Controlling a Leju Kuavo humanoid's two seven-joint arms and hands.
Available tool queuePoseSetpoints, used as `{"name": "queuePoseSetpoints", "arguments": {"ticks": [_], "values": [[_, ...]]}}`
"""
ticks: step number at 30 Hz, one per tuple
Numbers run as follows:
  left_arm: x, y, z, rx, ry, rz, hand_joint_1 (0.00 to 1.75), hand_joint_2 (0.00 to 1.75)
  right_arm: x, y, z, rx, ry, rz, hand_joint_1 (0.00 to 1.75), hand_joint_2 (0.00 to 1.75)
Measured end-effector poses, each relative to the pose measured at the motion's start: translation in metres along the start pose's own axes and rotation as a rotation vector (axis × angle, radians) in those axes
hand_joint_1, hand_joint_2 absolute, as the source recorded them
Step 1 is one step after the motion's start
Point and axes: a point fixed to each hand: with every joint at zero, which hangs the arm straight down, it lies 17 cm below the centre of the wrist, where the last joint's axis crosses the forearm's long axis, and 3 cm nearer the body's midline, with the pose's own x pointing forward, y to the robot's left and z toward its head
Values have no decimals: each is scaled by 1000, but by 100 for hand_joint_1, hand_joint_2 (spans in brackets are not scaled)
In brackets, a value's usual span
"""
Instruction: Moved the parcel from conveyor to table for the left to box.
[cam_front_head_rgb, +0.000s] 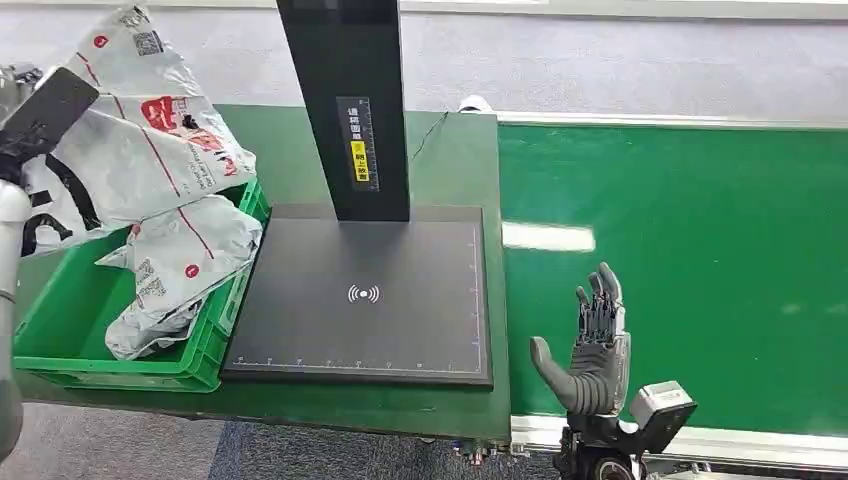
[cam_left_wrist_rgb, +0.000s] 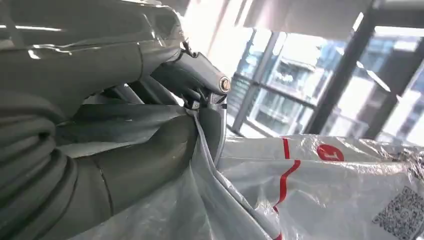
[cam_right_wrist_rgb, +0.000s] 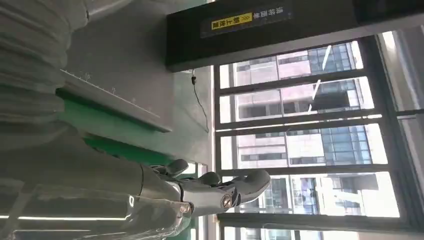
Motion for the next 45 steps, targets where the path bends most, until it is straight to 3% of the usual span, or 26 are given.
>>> {"name": "queuePoseSetpoints", "arguments": {"ticks": [10, 26, 27, 28, 30, 45], "values": [[35, -45, -3, -250, -57, -20, 175, 175, 0, -2, 0, -3, 1, 3, 0, 175], [17, -59, 3, -298, -20, -96, 175, 175, -1, -3, 1, -4, 3, 10, 0, 175], [15, -60, 3, -299, -15, -100, 79, 175, -1, -3, 1, -4, 3, 11, 0, 175], [13, -60, 4, -301, -12, -103, 7, 175, -1, -4, 1, -4, 3, 11, 0, 175], [9, -62, 5, -307, -6, -109, 0, 175, -1, -4, 1, -4, 3, 11, 0, 175], [-7, -82, 16, -327, 14, -134, 0, 175, -3, -4, 4, -5, 12, 17, 0, 175]]}}
